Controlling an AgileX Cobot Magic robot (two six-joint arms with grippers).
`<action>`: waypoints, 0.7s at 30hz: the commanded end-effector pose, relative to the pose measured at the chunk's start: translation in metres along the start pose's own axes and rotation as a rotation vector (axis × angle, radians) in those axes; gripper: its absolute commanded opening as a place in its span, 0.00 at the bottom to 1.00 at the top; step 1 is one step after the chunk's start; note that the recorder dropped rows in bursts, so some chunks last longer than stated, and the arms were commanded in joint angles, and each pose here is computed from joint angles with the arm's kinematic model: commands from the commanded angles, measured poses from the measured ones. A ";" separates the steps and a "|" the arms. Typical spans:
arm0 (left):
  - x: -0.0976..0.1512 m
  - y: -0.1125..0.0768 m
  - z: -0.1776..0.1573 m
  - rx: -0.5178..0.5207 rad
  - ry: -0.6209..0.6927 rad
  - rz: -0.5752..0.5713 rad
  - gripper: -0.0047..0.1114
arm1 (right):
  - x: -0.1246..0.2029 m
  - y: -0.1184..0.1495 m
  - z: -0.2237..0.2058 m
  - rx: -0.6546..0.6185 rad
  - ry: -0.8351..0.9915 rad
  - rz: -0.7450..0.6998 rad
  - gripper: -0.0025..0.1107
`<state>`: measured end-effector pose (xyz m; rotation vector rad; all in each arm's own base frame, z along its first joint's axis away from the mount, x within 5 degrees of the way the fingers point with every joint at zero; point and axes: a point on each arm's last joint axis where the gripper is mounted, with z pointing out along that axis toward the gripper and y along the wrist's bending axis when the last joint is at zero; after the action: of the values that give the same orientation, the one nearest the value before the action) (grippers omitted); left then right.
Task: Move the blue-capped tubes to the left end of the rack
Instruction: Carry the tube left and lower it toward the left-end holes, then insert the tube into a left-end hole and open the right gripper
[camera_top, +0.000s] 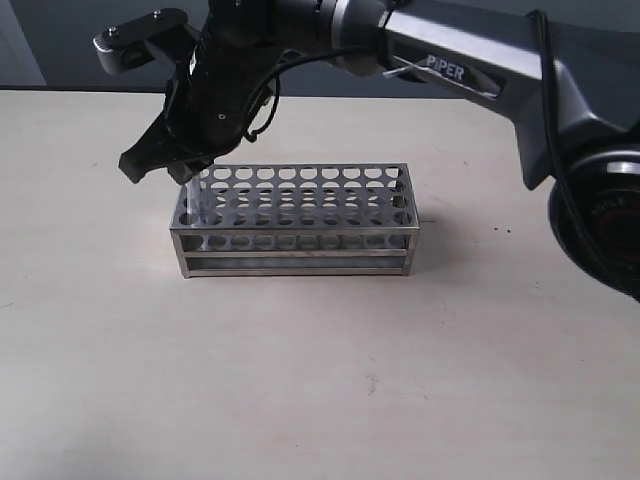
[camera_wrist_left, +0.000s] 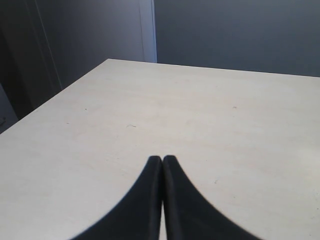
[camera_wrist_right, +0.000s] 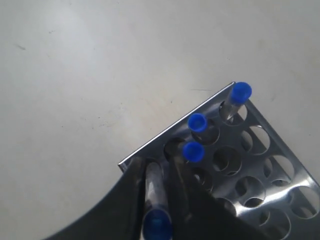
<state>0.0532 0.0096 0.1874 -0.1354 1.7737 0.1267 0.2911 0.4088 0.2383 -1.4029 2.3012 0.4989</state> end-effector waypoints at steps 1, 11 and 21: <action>0.001 0.000 0.001 0.007 -0.001 -0.006 0.04 | 0.000 -0.001 0.008 -0.009 -0.014 0.008 0.02; 0.001 0.000 0.001 0.007 -0.001 -0.006 0.04 | -0.008 0.002 0.007 -0.042 -0.099 -0.003 0.02; 0.001 0.000 0.001 0.007 -0.001 -0.006 0.04 | 0.006 -0.001 0.030 -0.055 0.011 -0.055 0.02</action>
<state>0.0532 0.0096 0.1874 -0.1354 1.7737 0.1267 0.2937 0.4194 0.2204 -1.4337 2.2496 0.5653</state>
